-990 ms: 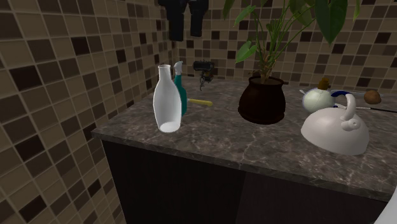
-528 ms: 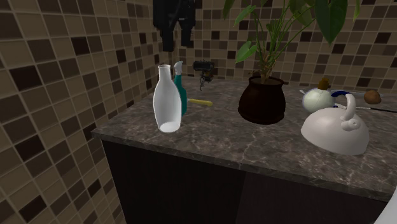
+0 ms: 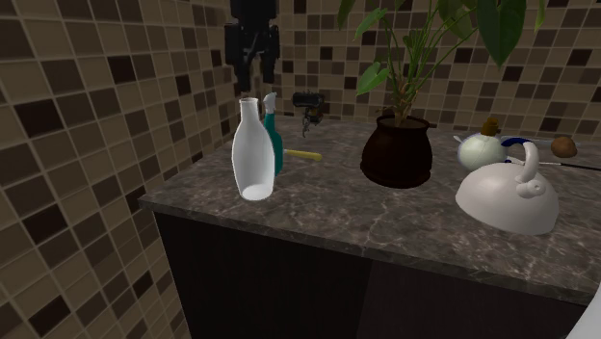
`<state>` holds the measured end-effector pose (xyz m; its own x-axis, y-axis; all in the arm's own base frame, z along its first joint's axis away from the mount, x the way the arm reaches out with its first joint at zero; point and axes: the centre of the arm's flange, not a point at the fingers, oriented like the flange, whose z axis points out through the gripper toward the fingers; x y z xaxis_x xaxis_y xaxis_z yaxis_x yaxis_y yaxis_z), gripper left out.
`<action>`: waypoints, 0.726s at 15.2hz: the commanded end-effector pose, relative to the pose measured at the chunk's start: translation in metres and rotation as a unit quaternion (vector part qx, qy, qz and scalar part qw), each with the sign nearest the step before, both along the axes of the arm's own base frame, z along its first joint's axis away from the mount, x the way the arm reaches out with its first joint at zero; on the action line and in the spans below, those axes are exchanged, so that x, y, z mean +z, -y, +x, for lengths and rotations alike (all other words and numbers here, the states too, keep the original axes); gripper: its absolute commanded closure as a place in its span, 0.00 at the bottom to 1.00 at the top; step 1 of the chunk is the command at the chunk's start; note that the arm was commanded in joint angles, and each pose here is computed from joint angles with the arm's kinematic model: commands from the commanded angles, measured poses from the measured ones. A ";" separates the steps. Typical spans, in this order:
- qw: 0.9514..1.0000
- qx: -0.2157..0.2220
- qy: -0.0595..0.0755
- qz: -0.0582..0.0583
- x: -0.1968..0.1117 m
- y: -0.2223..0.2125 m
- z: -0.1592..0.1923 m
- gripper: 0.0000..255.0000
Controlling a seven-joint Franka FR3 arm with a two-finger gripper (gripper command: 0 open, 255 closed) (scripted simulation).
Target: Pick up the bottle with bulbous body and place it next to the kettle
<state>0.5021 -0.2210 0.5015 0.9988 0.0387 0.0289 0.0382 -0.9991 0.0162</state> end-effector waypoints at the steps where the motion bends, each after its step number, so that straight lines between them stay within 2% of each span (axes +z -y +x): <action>1: 1.000 -0.001 -0.003 -0.001 -0.007 0.022 0.015 0.00; 7: 1.000 -0.007 -0.012 -0.002 -0.033 0.078 0.063 0.00; 11: 1.000 -0.007 -0.012 -0.002 -0.054 0.079 0.063 0.00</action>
<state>0.5646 -0.3000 0.4535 0.9997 0.0247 0.0050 0.0246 -0.9995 0.0186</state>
